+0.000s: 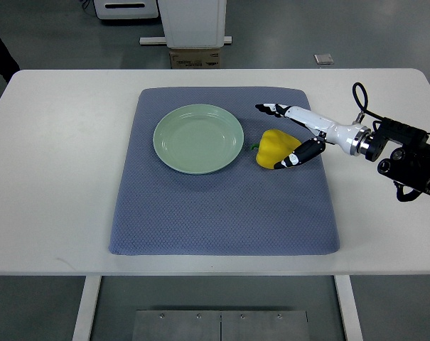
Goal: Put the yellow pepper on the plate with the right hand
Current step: 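Close the right hand's fingers around the yellow pepper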
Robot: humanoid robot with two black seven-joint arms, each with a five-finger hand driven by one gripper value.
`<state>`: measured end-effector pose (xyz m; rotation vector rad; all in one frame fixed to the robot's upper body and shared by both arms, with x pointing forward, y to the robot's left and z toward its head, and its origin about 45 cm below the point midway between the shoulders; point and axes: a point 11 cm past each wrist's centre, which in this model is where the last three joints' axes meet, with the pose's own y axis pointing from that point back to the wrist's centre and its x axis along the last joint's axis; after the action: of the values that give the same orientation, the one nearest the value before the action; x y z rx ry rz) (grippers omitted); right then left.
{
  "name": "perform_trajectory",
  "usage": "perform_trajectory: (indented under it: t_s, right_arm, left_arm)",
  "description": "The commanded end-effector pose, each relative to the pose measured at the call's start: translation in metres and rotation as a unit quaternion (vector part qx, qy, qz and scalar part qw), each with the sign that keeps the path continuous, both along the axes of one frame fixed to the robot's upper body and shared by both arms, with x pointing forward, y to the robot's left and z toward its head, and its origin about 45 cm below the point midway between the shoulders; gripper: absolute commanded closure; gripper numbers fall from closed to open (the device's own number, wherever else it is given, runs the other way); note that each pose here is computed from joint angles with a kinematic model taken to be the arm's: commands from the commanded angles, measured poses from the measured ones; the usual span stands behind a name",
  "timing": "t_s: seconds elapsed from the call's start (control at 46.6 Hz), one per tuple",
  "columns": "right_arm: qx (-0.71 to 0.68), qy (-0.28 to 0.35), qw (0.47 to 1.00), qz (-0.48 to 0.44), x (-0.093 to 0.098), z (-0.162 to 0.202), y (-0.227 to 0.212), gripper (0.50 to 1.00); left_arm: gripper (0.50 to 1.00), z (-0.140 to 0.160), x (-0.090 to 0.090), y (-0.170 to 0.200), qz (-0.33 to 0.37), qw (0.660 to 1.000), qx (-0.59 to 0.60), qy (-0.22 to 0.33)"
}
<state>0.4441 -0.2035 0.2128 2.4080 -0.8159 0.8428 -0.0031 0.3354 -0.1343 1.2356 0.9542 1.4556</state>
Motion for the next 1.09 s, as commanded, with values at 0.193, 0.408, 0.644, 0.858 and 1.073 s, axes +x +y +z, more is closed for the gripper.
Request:
perform_trajectory:
  t_s: [0.193, 0.408, 0.644, 0.858, 1.073]
  right_arm:
    - [-0.007, -0.014, 1.000, 0.001, -0.002, -0.008, 0.009, 0.515]
    - [-0.022, -0.013, 1.000, -0.011, 0.000, -0.017, 0.000, 0.519]
    - [-0.032, -0.017, 0.999, -0.025, 0.004, -0.021, -0.008, 0.546]
    - [-0.034, -0.011, 0.999, -0.026, 0.001, -0.027, -0.010, 0.603]
    - [-0.039, -0.008, 0.999, -0.023, -0.001, -0.030, -0.010, 0.626]
  left_arm:
    - [0.500, 0.000, 0.000, -0.001, 0.000, 1.000, -0.001, 0.000]
    - [0.500, 0.000, 0.000, -0.001, 0.000, 1.000, -0.001, 0.000]
    - [0.500, 0.000, 0.000, 0.000, 0.000, 1.000, 0.000, 0.000]
    - [0.500, 0.000, 0.000, 0.000, 0.000, 1.000, 0.000, 0.000]
    - [0.500, 0.000, 0.000, 0.000, 0.000, 1.000, 0.000, 0.000]
